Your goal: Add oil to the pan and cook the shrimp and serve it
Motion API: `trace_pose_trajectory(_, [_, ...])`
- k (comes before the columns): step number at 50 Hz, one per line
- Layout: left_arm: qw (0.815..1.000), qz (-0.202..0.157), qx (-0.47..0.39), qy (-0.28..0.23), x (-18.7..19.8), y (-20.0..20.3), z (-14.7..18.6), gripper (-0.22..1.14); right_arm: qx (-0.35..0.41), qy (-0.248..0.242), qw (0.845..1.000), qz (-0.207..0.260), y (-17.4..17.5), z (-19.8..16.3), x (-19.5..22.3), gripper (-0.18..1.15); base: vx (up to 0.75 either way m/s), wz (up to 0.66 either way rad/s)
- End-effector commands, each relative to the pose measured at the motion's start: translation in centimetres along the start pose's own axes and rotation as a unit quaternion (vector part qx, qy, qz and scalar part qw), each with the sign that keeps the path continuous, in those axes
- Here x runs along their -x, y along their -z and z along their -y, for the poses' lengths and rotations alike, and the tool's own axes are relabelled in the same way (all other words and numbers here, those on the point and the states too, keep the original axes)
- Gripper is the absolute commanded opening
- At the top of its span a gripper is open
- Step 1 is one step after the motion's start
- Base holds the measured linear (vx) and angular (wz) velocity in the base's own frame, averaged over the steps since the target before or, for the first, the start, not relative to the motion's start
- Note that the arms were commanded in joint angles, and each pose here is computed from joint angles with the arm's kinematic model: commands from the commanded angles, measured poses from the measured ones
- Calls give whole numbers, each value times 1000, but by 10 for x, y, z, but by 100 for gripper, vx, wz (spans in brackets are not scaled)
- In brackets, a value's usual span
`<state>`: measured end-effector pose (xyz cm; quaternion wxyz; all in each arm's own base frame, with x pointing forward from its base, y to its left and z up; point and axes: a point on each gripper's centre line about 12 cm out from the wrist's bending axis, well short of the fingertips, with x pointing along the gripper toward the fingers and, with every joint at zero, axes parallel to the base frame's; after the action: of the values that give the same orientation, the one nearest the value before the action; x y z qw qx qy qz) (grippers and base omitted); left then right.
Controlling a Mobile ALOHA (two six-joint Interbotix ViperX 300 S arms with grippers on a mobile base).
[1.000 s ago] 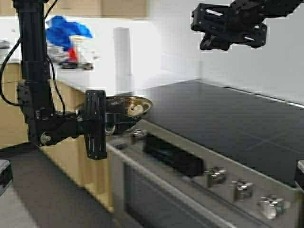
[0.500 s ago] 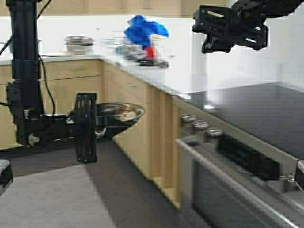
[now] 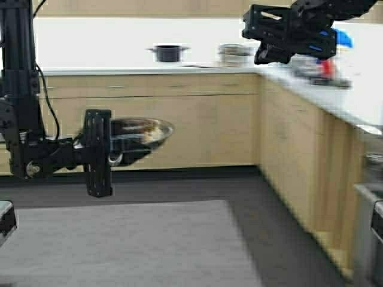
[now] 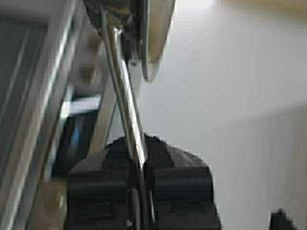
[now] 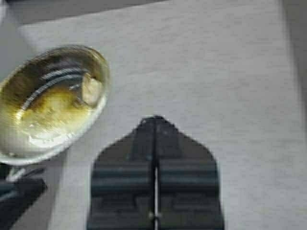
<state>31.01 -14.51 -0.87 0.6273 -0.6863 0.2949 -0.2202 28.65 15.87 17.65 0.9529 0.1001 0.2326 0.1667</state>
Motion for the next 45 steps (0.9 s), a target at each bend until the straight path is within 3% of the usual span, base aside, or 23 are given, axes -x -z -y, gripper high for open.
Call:
trace_pose_trajectory(1, [998,2,-36,52,-8,-7,29,3,-5,-4,1000,17,-10,-3,0,6,-5,69])
trace_pose_trajectory(19, [999,-2,-28,35,4,0,27,3,-25,-3,999,21,-10,-2,3,6,-5,54])
trace_pose_trajectory(45, [998,-24,-31,49,-2,0,36,3,-30,-8,999,11,-15,-6,2,6,-6,43])
